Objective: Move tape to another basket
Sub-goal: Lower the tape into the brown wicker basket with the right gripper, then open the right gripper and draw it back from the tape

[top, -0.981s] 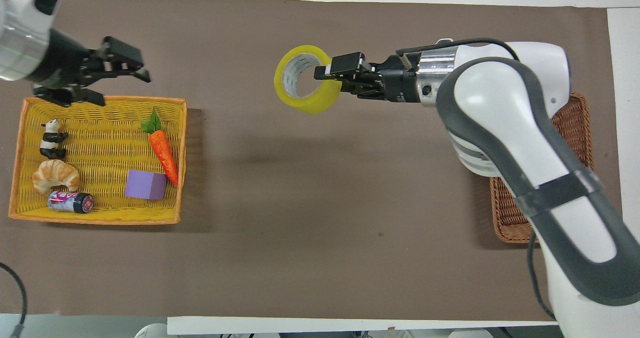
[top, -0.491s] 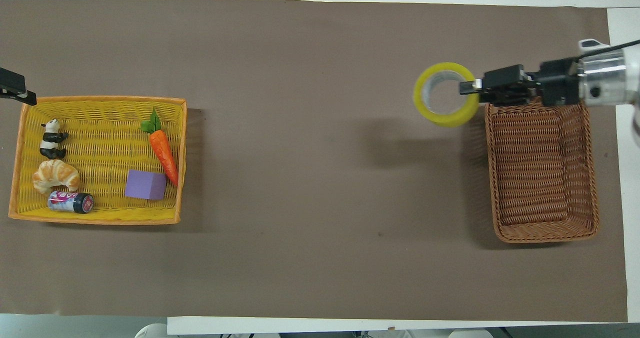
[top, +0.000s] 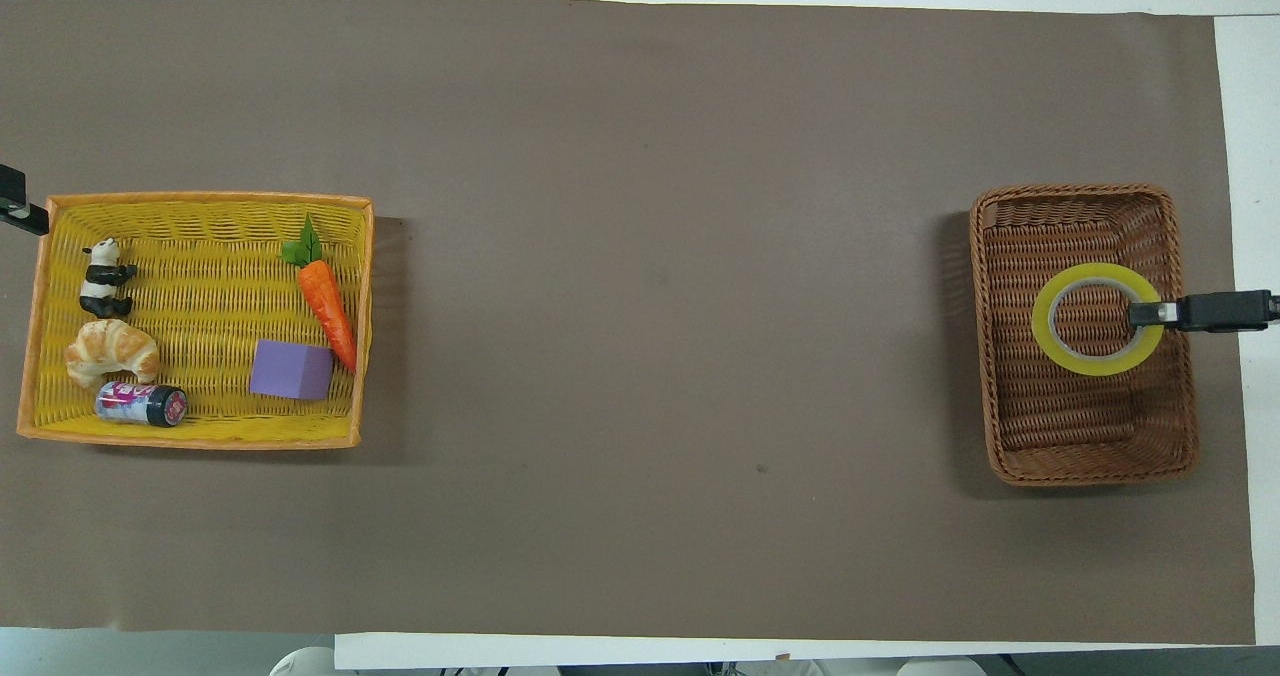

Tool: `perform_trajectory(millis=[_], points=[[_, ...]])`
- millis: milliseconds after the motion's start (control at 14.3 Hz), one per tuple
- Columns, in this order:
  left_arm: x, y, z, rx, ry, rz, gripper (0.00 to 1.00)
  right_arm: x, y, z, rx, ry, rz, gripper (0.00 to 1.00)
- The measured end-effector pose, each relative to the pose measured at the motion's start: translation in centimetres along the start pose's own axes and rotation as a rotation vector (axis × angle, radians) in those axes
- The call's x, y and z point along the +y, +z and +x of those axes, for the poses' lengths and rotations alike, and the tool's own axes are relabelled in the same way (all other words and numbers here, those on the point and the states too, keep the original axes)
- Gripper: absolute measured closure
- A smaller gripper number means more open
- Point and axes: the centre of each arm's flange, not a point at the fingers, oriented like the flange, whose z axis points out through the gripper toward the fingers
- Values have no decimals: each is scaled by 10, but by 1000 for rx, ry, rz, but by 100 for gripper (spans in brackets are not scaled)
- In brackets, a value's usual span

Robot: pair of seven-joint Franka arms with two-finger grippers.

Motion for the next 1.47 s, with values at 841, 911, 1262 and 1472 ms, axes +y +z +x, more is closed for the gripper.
perform_trajectory(millis=[841,911,1262,1472], points=[[-11,-12,-18,103,25,23,0,58,33,-21,-34,-94,-79,45],[-15,3,-19,117,24,16,0,58,32,-21,-42,-98,-91,37],[-20,39,-35,164,35,-4,0,43,19,-5,-91,-177,-214,0],[0,29,-38,181,76,8,0,-6,-1,21,-145,-286,-367,0]])
